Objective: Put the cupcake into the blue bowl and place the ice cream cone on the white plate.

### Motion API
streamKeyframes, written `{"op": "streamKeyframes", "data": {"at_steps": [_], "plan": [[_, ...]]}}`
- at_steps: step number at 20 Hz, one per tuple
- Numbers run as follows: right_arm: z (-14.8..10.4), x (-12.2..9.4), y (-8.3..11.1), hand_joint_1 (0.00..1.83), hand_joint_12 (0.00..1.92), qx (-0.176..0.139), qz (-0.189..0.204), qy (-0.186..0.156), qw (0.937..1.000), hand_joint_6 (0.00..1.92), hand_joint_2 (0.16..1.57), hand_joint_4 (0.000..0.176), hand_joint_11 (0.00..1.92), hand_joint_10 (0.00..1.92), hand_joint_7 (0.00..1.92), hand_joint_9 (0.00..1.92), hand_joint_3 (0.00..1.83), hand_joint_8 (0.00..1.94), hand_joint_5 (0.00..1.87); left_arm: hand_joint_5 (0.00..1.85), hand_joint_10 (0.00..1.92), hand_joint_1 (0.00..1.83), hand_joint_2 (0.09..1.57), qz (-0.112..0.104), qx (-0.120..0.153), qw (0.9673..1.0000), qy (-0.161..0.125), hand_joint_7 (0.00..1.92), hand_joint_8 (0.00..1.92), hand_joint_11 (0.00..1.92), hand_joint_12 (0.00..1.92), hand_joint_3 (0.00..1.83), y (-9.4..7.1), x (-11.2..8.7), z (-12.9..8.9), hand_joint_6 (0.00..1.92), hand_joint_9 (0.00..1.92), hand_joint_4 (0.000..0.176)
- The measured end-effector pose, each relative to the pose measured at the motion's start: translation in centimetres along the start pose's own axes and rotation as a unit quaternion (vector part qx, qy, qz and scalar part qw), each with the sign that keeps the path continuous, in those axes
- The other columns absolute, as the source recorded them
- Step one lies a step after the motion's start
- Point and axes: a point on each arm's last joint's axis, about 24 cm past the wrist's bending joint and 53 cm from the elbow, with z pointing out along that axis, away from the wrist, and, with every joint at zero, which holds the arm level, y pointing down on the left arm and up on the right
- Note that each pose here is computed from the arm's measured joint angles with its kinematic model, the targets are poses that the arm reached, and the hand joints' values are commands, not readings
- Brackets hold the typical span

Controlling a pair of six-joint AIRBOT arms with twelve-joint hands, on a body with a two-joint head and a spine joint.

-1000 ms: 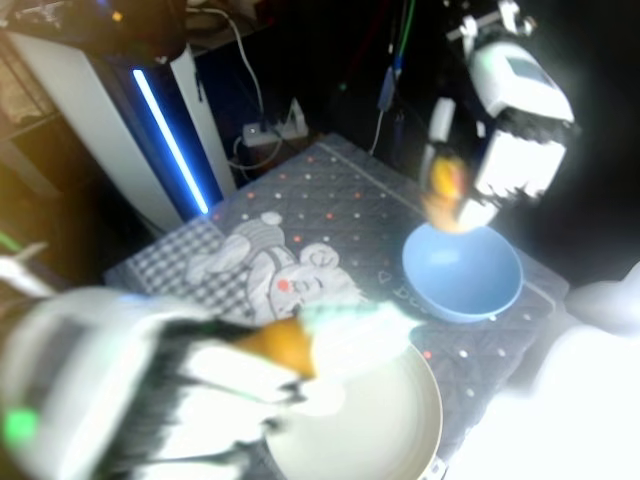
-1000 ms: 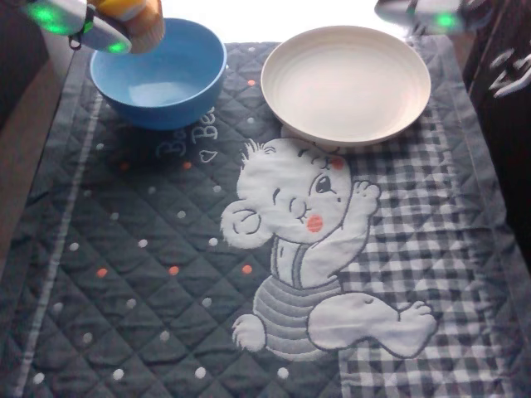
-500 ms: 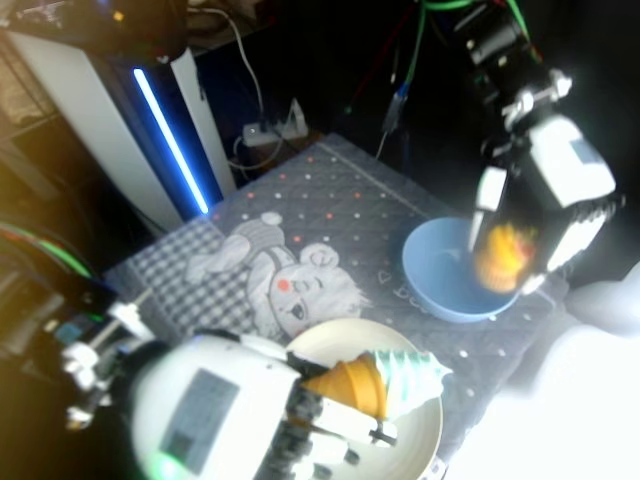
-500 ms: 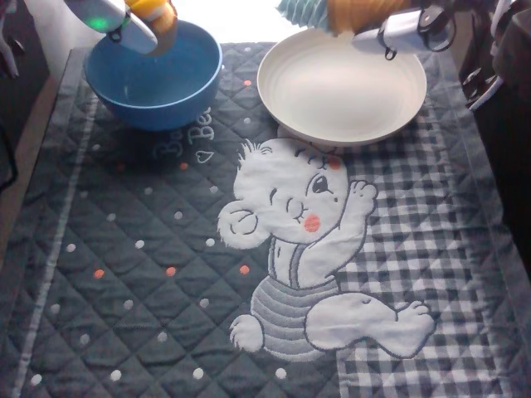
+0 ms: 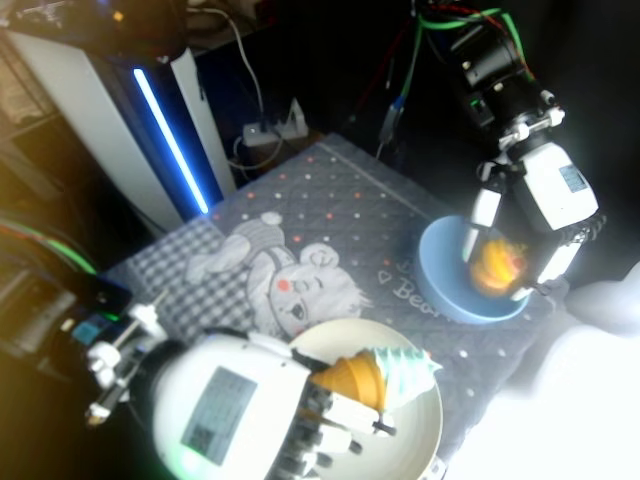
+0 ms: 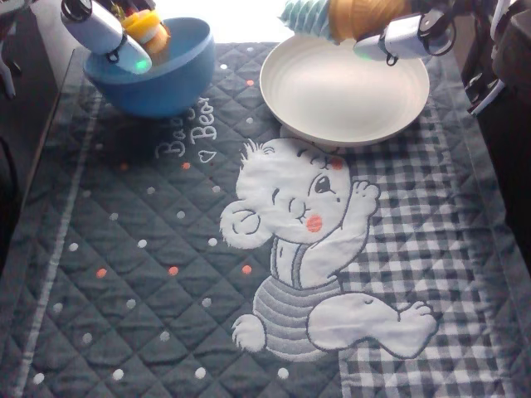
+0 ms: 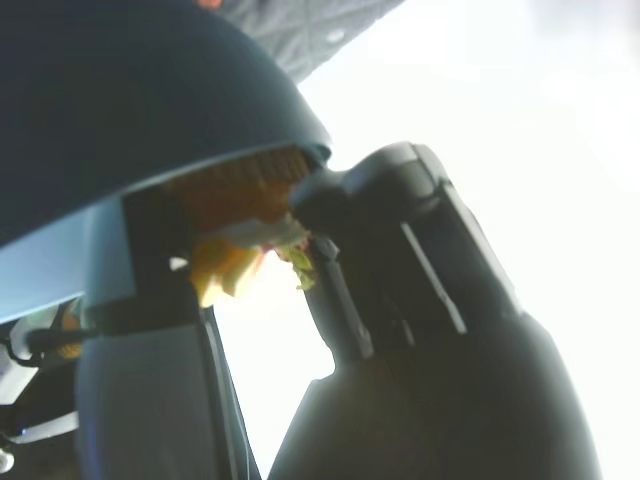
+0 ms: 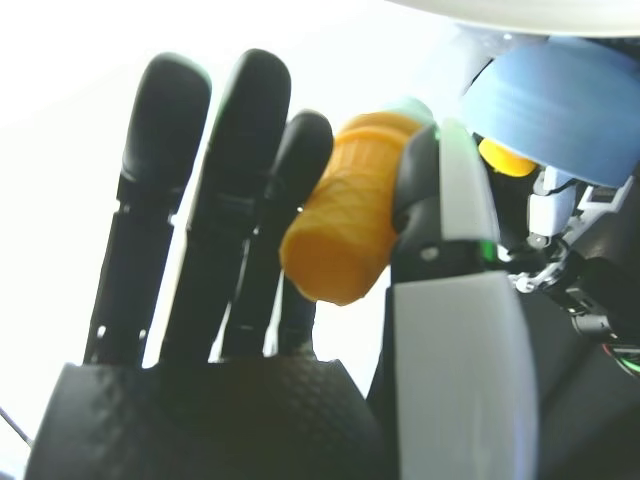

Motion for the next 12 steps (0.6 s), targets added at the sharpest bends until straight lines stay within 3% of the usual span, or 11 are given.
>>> {"op": "streamKeyframes", "data": {"at_steps": [1,3,4,5,7,12], "plan": [[0.0,0.1,0.0,0.90,1.07,0.000,0.000,0.001,1.0000,0.04,0.96,0.000,0.96,0.00,1.19,1.36,0.00,0.01,0.82,0.70,0.01,1.15,0.94,0.001,0.001,1.0000,0.004,0.66,0.00,0.43,0.69,0.00,-0.1,0.5,0.0,0.03,0.69,0.000],[-0.1,0.3,0.3,0.75,1.17,-0.003,0.000,0.004,1.0000,0.00,0.89,0.000,0.34,0.00,0.91,0.85,0.00,0.00,0.63,0.57,0.00,1.10,0.90,0.002,0.007,0.9999,0.010,0.50,0.00,0.21,0.61,0.00,-0.5,1.1,-0.1,0.00,0.49,0.000],[-0.1,0.6,0.5,0.70,1.03,-0.006,0.000,0.007,1.0000,0.00,0.87,0.000,0.18,0.00,0.79,0.69,0.00,0.00,0.56,0.53,0.00,1.09,0.88,0.003,0.011,0.9999,0.010,0.46,0.00,0.18,0.53,0.00,-0.7,1.2,-0.1,0.00,0.42,0.000],[-0.1,0.8,0.6,0.68,0.93,-0.008,-0.004,0.009,0.9999,0.00,0.86,0.000,0.19,0.00,0.71,0.63,0.00,0.00,0.53,0.50,0.00,1.09,0.88,0.007,0.015,0.9998,0.011,0.43,0.00,0.15,0.51,0.00,-1.0,1.2,-0.1,0.00,0.38,0.000],[-0.1,0.8,0.7,0.69,1.00,-0.009,-0.005,0.010,0.9999,0.00,0.87,0.012,0.18,0.00,0.61,0.58,0.00,0.00,0.48,0.46,0.00,1.05,0.87,0.011,0.023,0.9996,0.010,0.40,0.00,0.11,0.49,0.00,-1.4,1.2,-0.2,0.00,0.35,0.000],[-0.3,0.6,0.8,0.67,1.03,-0.011,-0.007,0.009,0.9999,0.00,0.80,0.043,0.14,0.00,0.57,0.54,0.00,0.00,0.45,0.46,0.00,1.01,0.83,0.023,0.032,0.9991,0.013,0.40,0.00,0.10,0.54,0.01,-1.9,1.4,-0.6,0.00,0.36,0.000]]}}
